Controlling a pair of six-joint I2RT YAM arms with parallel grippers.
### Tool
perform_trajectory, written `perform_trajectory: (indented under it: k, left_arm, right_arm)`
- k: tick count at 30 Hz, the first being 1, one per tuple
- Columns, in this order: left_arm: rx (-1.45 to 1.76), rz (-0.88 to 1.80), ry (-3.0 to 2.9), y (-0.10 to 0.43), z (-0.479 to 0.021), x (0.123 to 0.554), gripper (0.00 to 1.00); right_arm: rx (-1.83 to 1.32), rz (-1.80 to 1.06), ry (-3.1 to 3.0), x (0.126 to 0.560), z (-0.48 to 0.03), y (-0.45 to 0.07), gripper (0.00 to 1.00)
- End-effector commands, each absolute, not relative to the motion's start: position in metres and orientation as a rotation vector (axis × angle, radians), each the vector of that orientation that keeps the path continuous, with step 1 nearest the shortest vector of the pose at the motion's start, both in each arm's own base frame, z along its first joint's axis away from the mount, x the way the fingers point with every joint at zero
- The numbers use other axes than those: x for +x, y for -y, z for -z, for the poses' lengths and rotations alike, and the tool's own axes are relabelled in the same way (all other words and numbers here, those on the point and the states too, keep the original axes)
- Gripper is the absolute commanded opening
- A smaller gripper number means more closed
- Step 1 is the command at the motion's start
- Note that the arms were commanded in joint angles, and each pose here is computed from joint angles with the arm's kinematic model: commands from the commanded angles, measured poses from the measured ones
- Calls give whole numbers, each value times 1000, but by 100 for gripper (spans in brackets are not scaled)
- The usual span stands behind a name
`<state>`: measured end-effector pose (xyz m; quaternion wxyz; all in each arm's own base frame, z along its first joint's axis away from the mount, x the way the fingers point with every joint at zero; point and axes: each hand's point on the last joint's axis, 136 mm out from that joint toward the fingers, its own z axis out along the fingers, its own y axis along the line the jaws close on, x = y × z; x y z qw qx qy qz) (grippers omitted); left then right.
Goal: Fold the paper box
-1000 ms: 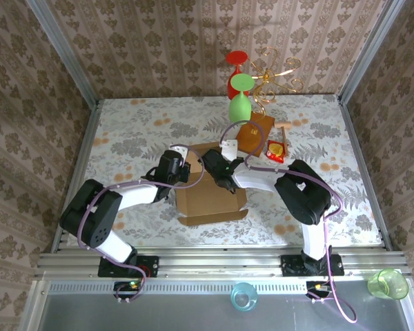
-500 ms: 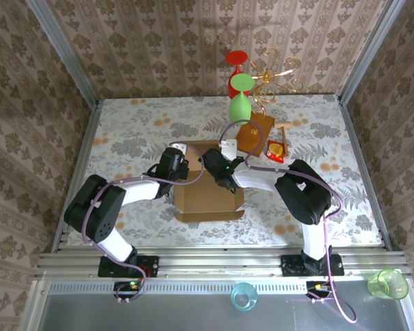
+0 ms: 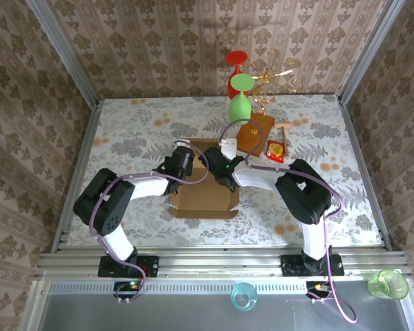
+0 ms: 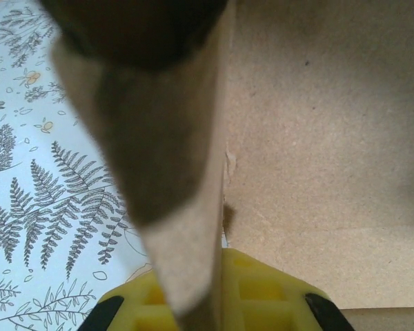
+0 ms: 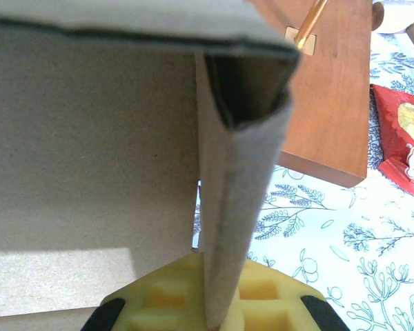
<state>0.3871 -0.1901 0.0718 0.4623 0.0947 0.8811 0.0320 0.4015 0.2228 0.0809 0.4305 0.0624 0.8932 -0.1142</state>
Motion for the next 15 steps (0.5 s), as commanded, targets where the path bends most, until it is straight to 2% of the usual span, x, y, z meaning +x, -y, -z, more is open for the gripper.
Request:
perform_trajectory:
  k: [1, 2, 4, 6, 8, 15]
  left_arm:
    - [237, -277, -2240, 152, -45, 374, 0]
    - [263, -212, -2238, 159, -46, 374, 1]
    - [303, -93, -2230, 170, -50, 372, 20]
    - [319, 4, -2228, 176, -54, 372, 34]
    - [332, 75, -2215, 179, -59, 372, 41]
    - [360, 191, -2171, 184, -72, 373, 47]
  right_arm:
    - [136, 463, -2219, 398, -78, -196, 0]
    - [133, 461, -2215, 399, -80, -196, 0]
    - [118, 433, -2242, 400, -76, -199, 0]
    - [111, 420, -2250, 401, -76, -199, 0]
    - [100, 413, -2259, 402, -74, -200, 0]
    - [85, 396, -2274, 405, -72, -204, 0]
